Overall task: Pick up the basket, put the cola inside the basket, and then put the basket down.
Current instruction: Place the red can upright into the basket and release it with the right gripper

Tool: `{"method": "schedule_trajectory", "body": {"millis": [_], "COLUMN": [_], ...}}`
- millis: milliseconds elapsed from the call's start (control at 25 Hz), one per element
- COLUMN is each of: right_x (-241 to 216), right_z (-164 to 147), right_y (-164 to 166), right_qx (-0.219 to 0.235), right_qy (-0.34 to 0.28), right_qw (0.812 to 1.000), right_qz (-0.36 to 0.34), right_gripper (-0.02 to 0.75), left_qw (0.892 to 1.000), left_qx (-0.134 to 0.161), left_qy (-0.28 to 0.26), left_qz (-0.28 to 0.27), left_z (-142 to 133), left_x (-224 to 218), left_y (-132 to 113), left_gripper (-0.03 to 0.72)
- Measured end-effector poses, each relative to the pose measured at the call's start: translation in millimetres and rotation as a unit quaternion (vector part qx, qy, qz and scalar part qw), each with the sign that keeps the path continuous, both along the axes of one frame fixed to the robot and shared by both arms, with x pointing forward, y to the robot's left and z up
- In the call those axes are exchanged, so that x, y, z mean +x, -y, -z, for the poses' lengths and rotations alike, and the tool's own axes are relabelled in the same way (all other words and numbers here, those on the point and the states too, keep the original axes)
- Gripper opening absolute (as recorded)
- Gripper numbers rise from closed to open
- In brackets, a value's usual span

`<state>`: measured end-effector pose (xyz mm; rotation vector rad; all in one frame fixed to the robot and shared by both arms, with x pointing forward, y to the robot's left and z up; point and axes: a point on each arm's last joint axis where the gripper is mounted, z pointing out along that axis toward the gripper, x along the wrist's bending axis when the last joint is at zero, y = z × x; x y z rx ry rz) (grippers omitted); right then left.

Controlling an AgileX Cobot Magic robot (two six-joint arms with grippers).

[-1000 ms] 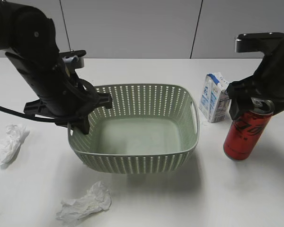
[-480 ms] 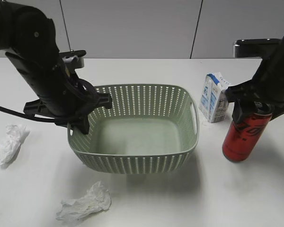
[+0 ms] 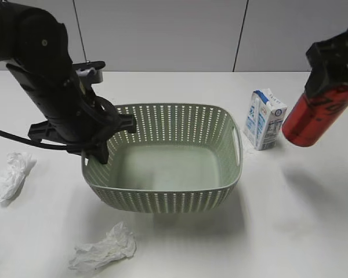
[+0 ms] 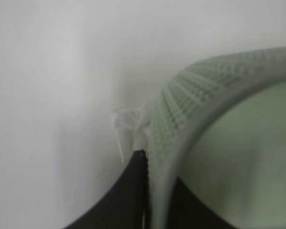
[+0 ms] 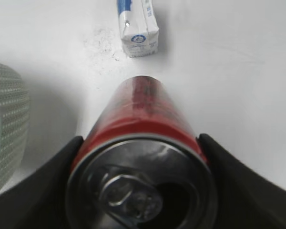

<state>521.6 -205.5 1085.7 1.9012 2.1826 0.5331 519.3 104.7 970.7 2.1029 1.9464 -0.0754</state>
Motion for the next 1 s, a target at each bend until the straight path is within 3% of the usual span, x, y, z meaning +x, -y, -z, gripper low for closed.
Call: {"method": "schedule_trajectory", "body": {"millis": [120, 320, 440, 720, 1000], "right_x": [-7.5, -25.4, -36.3, -28.9, -6.8], "right_z": [-26.7, -66.2, -72.7, -27.1, 23.5], "right_y": [-10.8, -57.6, -85.3, -137.7, -162.9], "right_qx": [-0.007, 0.013, 0.023, 0.003, -0.004], "right_qy": [0.006, 0.055, 0.064, 0.011, -0.031], "right_qw": [0.999, 0.991, 0.983, 0.974, 0.974], "right_qz": [-0.036, -0.123, -0.170, -0.225, -0.224], "right_gripper": [0.502, 0.502, 0.502, 0.502, 0.502], "left_qw": [1.000, 1.000, 1.000, 1.000, 1.000], "left_qx": [-0.001, -0.003, -0.003, -0.003, -0.004], "left_qy": [0.004, 0.009, 0.009, 0.009, 0.011], "left_qz": [0.000, 0.000, 0.000, 0.000, 0.000], "left_z": [-0.2, -0.4, -0.4, -0.4, -0.5], "left_x": [0.8, 1.5, 1.6, 1.6, 1.9], "left_y": [0.1, 0.5, 0.5, 0.5, 0.7], "left_gripper": [0.000, 0.000, 0.000, 0.000, 0.000]}}
